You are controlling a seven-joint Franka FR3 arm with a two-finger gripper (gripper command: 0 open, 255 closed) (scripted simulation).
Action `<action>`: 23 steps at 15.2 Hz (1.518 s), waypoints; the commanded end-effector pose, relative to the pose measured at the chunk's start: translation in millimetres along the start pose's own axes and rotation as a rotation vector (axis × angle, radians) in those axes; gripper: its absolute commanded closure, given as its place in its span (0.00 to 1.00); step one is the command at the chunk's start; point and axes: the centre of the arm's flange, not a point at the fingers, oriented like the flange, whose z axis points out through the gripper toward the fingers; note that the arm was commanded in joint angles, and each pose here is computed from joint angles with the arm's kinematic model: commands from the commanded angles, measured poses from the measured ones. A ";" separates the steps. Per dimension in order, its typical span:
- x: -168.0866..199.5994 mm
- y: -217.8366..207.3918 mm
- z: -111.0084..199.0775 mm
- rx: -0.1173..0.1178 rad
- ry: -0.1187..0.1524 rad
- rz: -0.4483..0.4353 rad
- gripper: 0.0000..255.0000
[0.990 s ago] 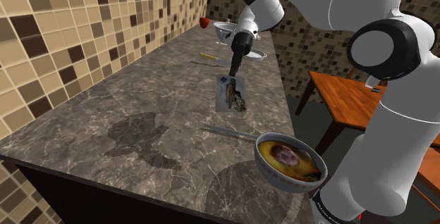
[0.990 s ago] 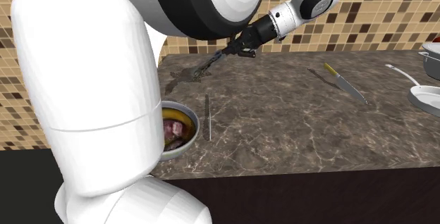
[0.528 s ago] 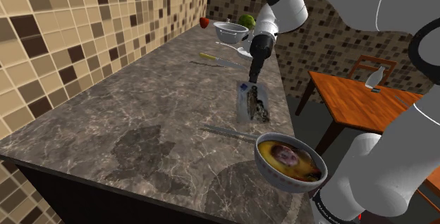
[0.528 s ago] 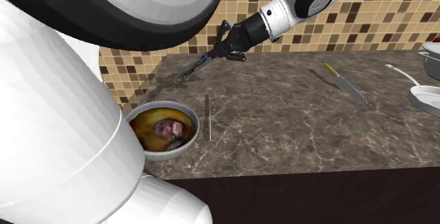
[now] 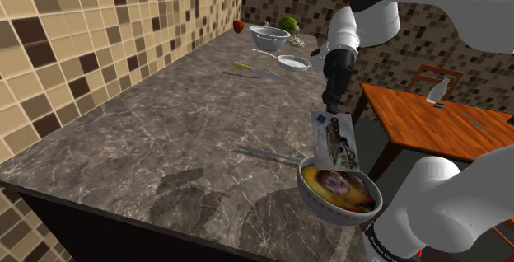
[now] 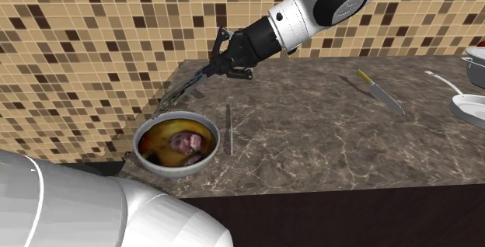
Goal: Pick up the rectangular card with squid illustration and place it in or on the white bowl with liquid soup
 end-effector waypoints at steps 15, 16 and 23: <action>-47.2 33.4 50.8 -0.001 -0.001 0.000 1.00; -47.6 38.0 53.4 -0.001 -0.001 0.000 1.00; -49.6 63.0 68.0 -0.001 -0.001 0.000 1.00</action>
